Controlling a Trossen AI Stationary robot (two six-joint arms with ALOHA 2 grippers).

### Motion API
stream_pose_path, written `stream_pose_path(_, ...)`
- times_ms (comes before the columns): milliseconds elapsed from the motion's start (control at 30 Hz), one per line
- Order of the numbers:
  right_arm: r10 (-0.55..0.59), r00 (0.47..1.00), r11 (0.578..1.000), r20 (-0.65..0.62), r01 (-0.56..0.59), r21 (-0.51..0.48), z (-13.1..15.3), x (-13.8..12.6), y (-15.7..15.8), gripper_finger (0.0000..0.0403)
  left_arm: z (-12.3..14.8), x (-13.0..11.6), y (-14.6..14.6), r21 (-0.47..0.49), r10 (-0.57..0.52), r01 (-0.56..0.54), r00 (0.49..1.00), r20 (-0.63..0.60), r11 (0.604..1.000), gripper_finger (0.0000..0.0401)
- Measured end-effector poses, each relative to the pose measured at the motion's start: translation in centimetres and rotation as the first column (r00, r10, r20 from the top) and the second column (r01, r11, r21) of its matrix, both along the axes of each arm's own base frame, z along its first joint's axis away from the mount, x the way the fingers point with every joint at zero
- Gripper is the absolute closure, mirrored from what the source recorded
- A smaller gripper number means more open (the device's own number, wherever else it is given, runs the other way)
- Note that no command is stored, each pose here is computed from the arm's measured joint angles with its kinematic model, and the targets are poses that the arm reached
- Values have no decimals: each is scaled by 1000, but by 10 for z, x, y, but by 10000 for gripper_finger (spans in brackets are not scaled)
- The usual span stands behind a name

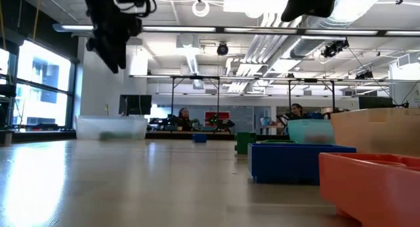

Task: Sort & place blocks by color
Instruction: Put the right blue game piece into the orange bin

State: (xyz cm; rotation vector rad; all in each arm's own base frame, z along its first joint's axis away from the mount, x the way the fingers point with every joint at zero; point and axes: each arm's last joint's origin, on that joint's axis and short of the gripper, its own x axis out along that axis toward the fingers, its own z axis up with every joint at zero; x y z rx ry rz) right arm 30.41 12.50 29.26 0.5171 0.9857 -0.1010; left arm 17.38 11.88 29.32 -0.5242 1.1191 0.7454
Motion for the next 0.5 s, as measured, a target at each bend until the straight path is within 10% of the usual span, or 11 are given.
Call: stream_pose_path(500, 191, 981, 976, 21, -187, -111, -37, 3, 66, 155, 35, -16, -66, -8, -32, 35, 968, 248, 999, 178)
